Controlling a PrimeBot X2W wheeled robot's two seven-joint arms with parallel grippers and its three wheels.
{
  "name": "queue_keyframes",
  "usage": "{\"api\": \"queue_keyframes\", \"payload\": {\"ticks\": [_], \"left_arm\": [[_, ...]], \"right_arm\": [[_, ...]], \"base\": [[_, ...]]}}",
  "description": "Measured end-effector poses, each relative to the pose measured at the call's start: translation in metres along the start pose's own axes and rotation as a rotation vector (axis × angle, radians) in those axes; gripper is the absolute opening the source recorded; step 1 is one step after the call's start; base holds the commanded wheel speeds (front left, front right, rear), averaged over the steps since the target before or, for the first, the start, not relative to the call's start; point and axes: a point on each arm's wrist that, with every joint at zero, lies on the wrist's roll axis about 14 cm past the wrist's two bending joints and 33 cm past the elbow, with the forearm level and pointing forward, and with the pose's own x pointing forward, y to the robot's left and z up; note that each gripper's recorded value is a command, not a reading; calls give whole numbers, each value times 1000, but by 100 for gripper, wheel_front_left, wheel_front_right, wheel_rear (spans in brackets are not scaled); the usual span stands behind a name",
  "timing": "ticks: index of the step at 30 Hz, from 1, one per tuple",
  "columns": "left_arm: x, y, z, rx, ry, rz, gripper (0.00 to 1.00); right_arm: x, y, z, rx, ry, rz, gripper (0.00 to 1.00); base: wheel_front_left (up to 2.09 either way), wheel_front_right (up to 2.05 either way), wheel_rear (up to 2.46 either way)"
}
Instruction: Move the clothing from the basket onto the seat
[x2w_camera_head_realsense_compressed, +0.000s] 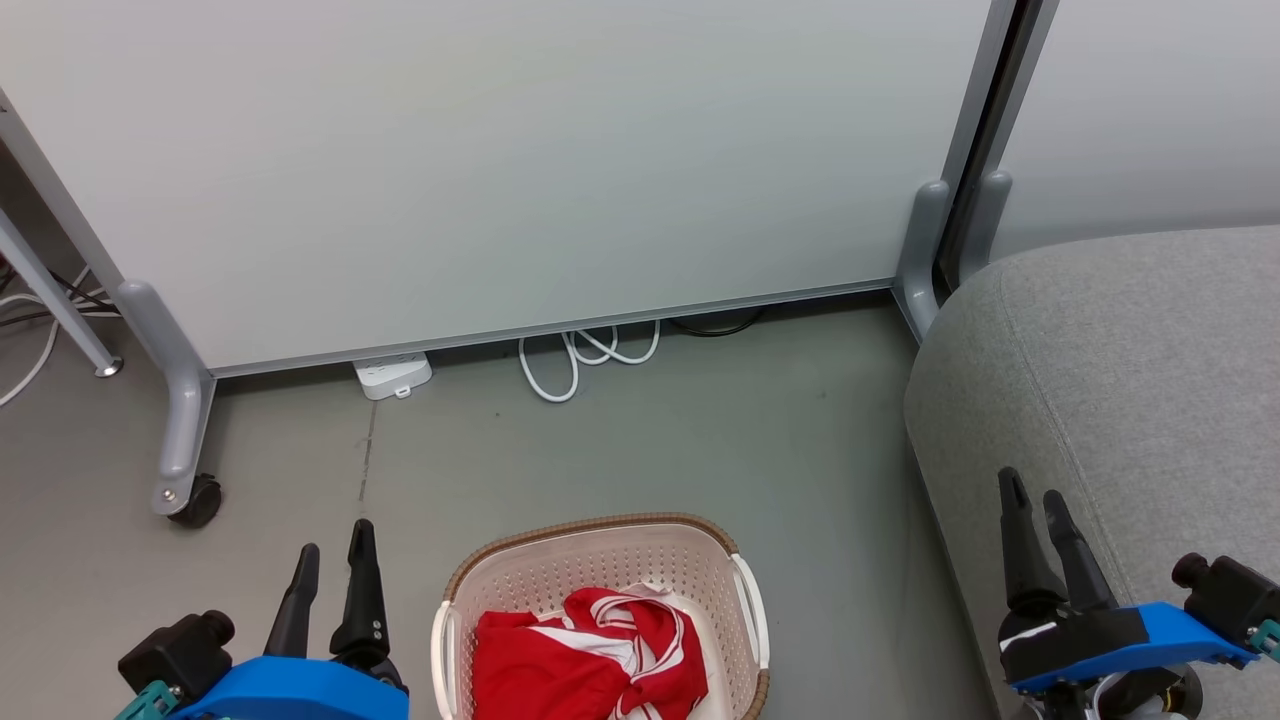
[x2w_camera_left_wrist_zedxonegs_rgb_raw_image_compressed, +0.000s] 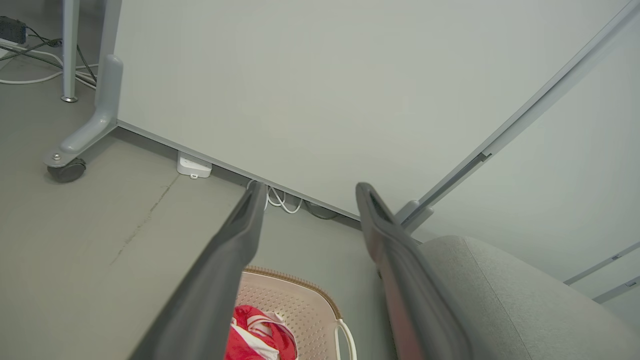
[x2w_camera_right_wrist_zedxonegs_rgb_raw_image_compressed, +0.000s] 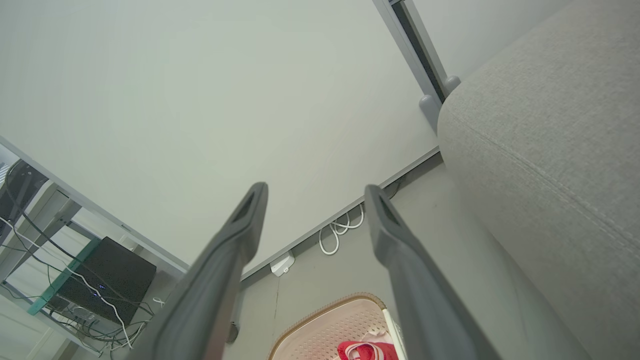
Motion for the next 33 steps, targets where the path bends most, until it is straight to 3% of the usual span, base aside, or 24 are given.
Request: {"api": "queue_keyframes", "payload": {"ticks": [33], "left_arm": [[4,-12,0,306,-51,-46,100]], "right_arm": [[-4,6,3,-328,-16,34,100]], "base": [[0,0,0]]}}
